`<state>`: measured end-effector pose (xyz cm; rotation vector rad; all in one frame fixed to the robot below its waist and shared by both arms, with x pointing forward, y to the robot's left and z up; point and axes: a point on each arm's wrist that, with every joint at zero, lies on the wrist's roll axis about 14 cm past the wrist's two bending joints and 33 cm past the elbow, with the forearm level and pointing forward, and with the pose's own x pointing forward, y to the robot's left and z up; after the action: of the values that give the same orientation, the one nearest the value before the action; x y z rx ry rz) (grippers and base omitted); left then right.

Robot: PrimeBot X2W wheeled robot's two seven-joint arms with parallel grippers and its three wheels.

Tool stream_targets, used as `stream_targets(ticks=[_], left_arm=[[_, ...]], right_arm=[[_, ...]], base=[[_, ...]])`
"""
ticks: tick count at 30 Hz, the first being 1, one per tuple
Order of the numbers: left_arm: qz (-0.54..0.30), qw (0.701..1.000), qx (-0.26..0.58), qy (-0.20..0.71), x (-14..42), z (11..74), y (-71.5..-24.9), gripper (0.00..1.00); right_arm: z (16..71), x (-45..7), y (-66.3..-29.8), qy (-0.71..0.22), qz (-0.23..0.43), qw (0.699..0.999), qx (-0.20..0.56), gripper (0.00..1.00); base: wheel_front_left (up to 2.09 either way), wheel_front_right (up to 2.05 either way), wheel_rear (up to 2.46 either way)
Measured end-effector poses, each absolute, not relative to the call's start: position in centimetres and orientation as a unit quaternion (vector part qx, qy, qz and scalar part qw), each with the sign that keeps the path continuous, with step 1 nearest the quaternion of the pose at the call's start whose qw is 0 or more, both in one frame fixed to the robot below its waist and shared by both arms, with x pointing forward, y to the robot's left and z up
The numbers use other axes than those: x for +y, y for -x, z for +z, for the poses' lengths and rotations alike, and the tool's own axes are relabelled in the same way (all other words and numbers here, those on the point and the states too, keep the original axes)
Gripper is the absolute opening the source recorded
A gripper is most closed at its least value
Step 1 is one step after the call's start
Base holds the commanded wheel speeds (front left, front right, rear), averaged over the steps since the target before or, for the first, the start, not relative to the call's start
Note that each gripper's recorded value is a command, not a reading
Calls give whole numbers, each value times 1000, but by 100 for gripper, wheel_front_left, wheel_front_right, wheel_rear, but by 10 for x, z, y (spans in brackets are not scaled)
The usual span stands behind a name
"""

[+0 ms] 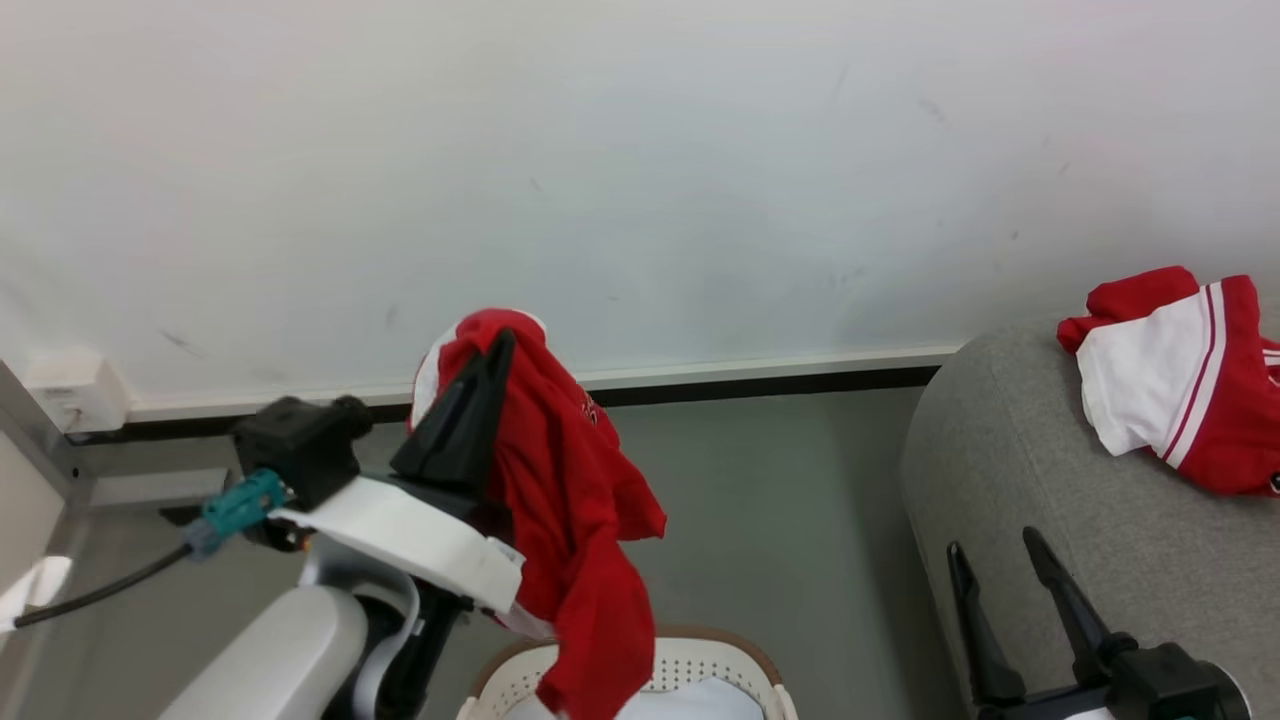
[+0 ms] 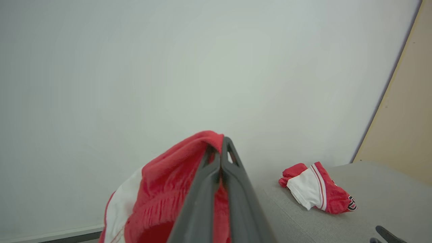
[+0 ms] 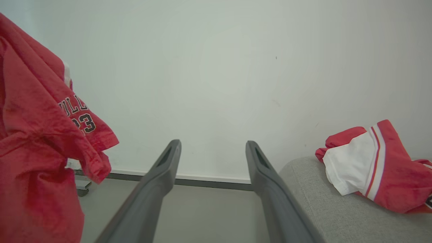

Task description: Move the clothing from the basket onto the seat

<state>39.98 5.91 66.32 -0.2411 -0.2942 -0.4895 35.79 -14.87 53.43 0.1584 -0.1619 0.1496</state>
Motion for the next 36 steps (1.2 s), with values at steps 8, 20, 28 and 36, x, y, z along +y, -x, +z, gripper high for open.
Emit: stream_targets(ticks=[8, 20, 28, 36], left_arm=[[-242, 946, -183, 111, 60, 697, -388, 0], [-251, 945, -177, 115, 52, 694, -388, 0], [-258, 944, -170, 115, 47, 690, -390, 0], [-272, 942, -157, 116, 38, 683, -387, 0]], right_arm=[[537, -141, -349, -82, 85, 989, -84, 100], [546, -90, -336, -65, 194, 975, -90, 100], [564, -65, -333, -26, 289, 954, -79, 100], [582, -24, -339, -1, 376, 924, -74, 100]], base=[[0, 0, 0], [0, 0, 0], [0, 0, 0], [0, 0, 0]])
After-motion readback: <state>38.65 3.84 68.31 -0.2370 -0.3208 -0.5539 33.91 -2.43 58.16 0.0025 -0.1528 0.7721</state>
